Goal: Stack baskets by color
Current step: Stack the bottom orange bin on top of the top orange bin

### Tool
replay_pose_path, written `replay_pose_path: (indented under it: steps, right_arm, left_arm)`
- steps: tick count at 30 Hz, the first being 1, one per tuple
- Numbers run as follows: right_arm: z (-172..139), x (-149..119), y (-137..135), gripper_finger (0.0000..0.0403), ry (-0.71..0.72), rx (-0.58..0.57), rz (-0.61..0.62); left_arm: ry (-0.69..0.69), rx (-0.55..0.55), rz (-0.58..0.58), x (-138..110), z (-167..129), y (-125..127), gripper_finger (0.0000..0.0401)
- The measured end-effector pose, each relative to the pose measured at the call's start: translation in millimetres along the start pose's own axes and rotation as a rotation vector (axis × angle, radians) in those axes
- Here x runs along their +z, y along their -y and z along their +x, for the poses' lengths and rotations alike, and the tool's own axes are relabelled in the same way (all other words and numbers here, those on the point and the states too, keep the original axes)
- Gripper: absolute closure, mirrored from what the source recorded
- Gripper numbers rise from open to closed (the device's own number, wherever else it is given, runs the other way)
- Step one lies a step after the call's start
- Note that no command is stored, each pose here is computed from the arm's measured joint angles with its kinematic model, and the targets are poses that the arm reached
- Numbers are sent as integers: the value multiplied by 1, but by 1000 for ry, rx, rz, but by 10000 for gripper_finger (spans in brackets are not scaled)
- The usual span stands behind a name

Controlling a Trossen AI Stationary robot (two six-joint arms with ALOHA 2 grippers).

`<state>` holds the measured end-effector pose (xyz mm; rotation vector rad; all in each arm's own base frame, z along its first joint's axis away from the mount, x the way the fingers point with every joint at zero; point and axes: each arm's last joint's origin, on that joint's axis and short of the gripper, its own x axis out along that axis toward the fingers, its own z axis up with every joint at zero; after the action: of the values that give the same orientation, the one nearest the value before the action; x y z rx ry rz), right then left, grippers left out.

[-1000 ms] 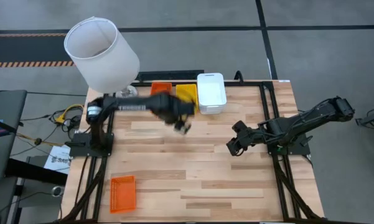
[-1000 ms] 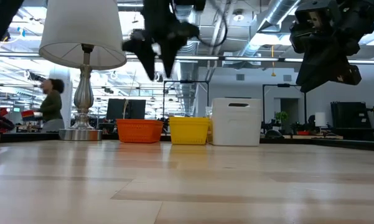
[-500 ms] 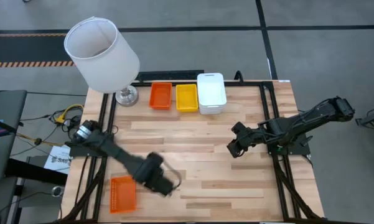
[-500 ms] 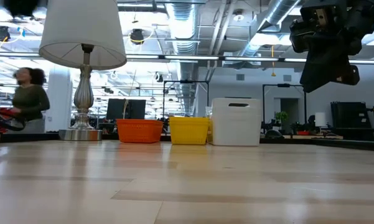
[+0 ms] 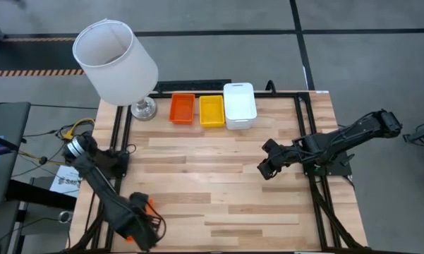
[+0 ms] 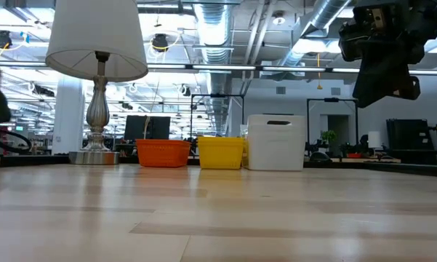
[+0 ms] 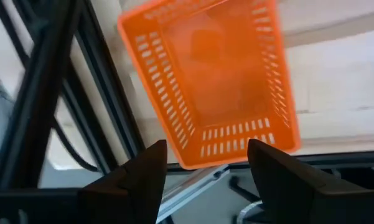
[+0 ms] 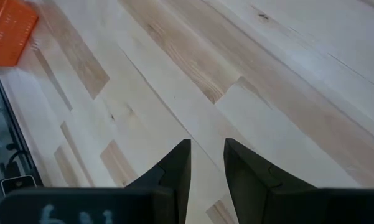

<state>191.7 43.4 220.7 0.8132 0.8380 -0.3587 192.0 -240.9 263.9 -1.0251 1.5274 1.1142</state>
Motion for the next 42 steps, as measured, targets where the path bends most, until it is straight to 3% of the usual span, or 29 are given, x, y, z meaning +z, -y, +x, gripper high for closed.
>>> replay_pose_path:
  steps: [4, 10, 25, 28, 39, 42]
  right_arm:
    - [0, 0, 0, 285, -1, -2, -3]
    - [0, 0, 0, 285, -1, -2, -3]
    - [0, -1, 0, 285, -21, 8, -3]
    - [0, -1, 0, 285, -22, 9, -9]
    - [0, -1, 0, 285, -27, 10, -34]
    - [0, -1, 0, 285, -31, 12, -35]
  left_arm:
    - [-55, -52, -59, -2, 19, -17, 189]
    - [-96, -34, -128, 8, 44, -33, 189]
    - [-125, -17, -144, 25, 91, -37, 196]
    - [-116, -24, -144, 27, 94, -37, 223]
    - [-66, -107, -114, 35, 98, -31, 383]
    - [-69, -171, -139, 40, 95, -21, 395]
